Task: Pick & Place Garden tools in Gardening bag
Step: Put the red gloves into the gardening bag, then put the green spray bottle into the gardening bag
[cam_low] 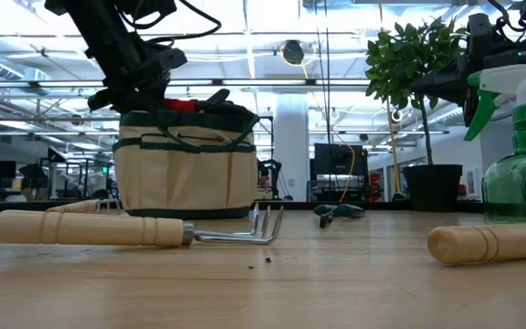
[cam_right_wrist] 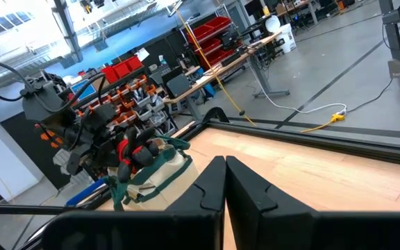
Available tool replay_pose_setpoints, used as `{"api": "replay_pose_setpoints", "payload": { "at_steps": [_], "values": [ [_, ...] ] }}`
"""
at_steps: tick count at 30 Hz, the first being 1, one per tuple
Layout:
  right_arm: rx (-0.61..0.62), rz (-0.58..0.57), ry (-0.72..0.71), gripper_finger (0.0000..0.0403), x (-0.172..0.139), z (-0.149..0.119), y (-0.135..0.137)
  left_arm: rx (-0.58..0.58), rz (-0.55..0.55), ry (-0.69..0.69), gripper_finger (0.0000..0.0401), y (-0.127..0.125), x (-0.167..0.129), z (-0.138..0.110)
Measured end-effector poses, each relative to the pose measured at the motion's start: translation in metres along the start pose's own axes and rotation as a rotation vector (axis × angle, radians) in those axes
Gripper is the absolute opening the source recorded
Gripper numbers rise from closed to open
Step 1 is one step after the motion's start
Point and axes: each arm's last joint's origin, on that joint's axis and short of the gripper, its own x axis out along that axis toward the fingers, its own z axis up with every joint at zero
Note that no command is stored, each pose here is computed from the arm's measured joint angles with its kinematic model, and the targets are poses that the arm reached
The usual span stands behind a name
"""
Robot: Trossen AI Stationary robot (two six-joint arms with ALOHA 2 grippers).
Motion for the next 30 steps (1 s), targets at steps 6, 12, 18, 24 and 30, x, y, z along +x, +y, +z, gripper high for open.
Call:
{"api": "replay_pose_setpoints", "payload": {
  "at_steps": [6, 12, 18, 24, 30],
  "values": [
    [0.000, 0.000, 0.001, 0.0004, 0.000, 0.000, 0.000, -0.002, -0.007, 0.005, 0.0089, 0.000, 0.000, 0.000],
    [0.000, 0.000, 0.000, 0.0004, 0.000, 0.000, 0.000, -0.001, -0.010, 0.005, 0.0121, -0.001, 0.000, 0.000],
    [0.000, 0.001, 0.001, 0.0004, 0.000, 0.000, 0.000, 0.001, -0.011, 0.004, 0.0225, -0.001, 0.000, 0.000],
    [0.000, 0.001, 0.001, 0.0004, 0.000, 0.000, 0.000, 0.057, -0.042, -0.027, 0.0295, -0.007, -0.009, 0.011],
    [0.000, 0.001, 0.001, 0.0004, 0.000, 0.000, 0.000, 0.120, -0.076, -0.074, 0.0311, -0.014, -0.022, 0.025]
  ]
}}
